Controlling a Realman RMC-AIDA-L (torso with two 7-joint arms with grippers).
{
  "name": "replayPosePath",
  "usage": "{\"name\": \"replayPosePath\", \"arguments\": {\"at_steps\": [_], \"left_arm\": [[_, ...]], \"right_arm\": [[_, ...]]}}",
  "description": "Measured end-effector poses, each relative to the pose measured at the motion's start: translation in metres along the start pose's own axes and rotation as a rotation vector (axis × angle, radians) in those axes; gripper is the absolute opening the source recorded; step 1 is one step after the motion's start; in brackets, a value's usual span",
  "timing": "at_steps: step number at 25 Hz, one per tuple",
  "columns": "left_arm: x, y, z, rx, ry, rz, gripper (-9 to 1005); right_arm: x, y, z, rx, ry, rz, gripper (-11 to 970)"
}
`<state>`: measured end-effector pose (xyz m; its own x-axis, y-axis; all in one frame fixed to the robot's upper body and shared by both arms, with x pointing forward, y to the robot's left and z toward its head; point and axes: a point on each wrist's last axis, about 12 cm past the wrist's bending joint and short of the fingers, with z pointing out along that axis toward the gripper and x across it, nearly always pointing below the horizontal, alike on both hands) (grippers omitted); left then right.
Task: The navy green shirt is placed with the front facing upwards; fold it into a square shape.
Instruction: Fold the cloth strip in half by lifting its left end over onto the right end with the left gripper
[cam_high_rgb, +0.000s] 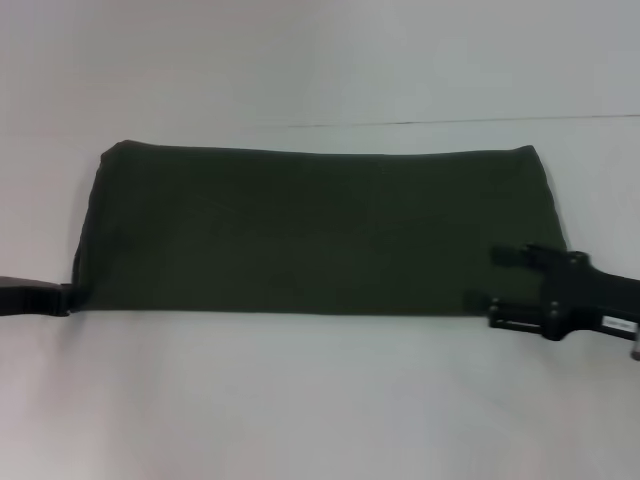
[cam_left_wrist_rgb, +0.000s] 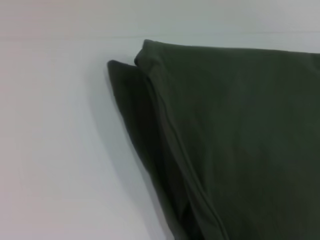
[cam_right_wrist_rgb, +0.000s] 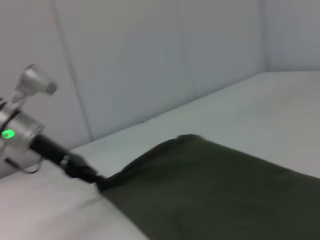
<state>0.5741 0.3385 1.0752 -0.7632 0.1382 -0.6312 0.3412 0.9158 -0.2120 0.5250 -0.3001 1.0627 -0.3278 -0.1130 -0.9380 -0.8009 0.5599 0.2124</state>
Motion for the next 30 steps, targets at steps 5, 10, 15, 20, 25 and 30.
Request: {"name": "replayPosePath", "arguments": {"at_steps": [5, 10, 15, 20, 25, 30], "left_arm": [[0.003, -0.001, -0.002, 0.018, 0.009, -0.003, 45], [0.004, -0.002, -0.001, 0.021, 0.012, -0.002, 45], [0.002, -0.003, 0.0, 0.024, 0.012, 0.002, 45], [0.001, -0.004, 0.001, 0.022, 0.012, 0.01, 45], [0.001, -0.004, 0.001, 0.021, 0.012, 0.012, 45], [0.0, -0.004, 0.001, 0.019, 0.012, 0.013, 45]], "right_arm": [[0.015, -0.008, -0.035, 0.133, -0.014, 0.076, 912], [0.033, -0.014, -0.06, 0.279, -0.001, 0.19, 910], [0.044, -0.018, -0.059, 0.342, 0.04, 0.252, 908], [0.047, -0.019, -0.049, 0.375, 0.054, 0.272, 906], [0.049, -0.021, -0.046, 0.388, 0.058, 0.291, 904], [0.048, -0.021, -0.04, 0.38, 0.059, 0.304, 902]]}}
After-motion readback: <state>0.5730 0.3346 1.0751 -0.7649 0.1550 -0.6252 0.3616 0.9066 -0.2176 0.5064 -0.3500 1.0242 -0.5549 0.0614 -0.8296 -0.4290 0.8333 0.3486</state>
